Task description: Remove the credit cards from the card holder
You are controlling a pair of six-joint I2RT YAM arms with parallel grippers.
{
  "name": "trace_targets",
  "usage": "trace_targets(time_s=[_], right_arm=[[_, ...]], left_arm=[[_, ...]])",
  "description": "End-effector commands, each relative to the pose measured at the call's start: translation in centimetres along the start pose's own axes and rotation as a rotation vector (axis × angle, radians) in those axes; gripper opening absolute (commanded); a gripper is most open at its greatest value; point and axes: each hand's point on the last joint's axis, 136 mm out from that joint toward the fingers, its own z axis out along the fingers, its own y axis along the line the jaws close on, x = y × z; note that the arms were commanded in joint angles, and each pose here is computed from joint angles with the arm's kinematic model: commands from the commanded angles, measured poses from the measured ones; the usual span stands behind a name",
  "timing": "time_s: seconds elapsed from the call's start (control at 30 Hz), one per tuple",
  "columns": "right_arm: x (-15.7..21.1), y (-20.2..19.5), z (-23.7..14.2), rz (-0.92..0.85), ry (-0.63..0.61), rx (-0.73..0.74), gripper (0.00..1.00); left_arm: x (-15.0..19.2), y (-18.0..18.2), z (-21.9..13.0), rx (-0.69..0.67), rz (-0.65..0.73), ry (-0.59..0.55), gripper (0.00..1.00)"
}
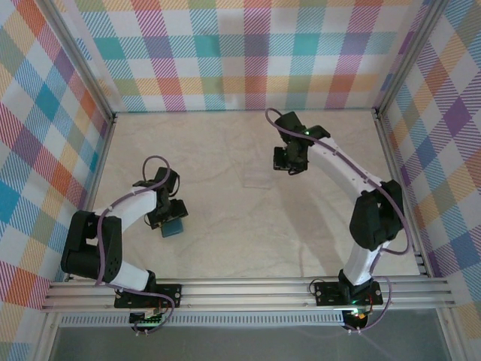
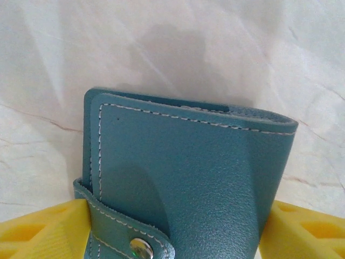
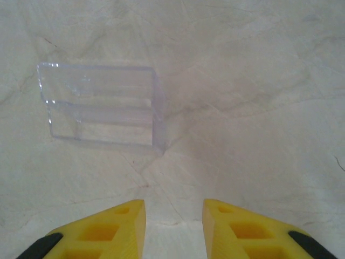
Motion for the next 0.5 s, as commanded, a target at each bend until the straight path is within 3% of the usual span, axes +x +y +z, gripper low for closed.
trace_targets(time_s=[0.0,0.23,0.47], right_arm=[[0.8,-1.1,-0.9,0.011,-0.023,0.012,0.35],[3.2,-2.3,-1.4,-0.012,-0.025,0.005,0.35],[6.0,-2.8,-0.7,-0.032,0.001,-0.041,0.34]], left_arm=[[3.1,-2.7,-0.1,0.088,0.096,0.070,0.75],[5.9,-8.1,-1.5,0.118,0.246,0.062,0.70],[9.0,-15.5,-1.9,0.140,0.381,0.062,0.72]])
